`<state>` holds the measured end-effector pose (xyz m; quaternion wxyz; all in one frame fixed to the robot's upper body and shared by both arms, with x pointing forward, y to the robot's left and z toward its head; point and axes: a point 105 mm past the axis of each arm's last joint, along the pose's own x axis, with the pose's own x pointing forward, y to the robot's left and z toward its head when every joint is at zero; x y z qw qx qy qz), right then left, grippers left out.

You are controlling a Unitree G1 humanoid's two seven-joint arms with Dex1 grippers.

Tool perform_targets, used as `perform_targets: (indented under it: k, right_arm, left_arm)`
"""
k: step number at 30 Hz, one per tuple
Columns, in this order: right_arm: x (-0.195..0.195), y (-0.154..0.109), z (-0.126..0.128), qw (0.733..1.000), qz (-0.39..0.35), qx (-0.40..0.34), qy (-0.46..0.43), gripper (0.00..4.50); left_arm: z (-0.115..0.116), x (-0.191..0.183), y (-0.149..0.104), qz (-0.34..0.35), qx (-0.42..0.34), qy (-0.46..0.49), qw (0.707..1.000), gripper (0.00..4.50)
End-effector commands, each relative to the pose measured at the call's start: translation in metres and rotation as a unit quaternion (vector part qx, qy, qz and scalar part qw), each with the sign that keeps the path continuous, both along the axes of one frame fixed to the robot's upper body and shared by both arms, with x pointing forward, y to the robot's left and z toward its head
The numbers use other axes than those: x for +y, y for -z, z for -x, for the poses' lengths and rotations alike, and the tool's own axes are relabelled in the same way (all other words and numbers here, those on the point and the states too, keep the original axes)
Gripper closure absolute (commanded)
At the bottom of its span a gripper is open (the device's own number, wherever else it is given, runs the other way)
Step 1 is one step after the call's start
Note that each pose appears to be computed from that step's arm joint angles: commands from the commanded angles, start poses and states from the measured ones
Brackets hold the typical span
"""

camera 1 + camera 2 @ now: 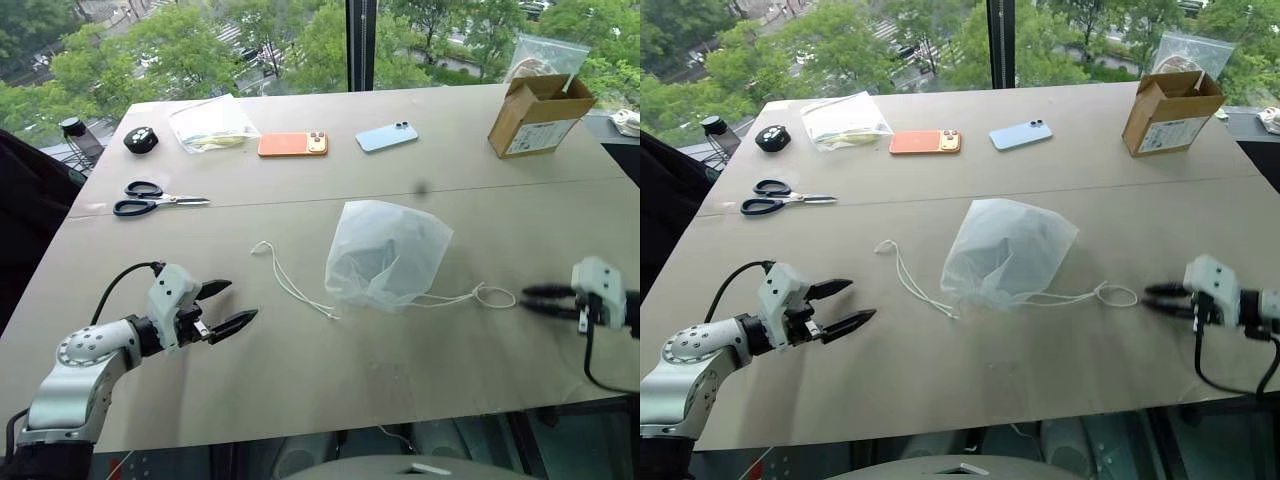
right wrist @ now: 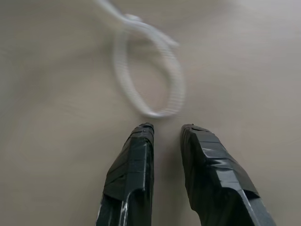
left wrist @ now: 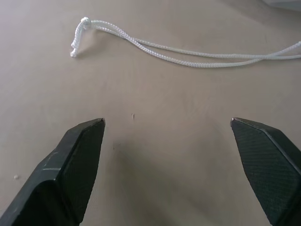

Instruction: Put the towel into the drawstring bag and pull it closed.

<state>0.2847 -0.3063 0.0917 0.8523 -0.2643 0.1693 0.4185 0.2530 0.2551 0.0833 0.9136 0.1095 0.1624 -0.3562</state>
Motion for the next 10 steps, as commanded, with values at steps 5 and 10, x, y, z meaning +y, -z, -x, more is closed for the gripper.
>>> perform_targets:
  k: [5,10]
  right_arm:
    - [0.011,-0.038,0.005,0.987,-0.159,0.000,-0.031,3.46]
    - [0.006,-0.044,0.009,0.984,-0.172,0.013,-0.031,3.46]
  left_arm:
    - [-0.005,0.005,-0.019,-0.013,-0.042,-0.001,0.999,0.08]
    - [-0.005,0.004,-0.021,-0.010,-0.044,0.006,0.999,0.08]
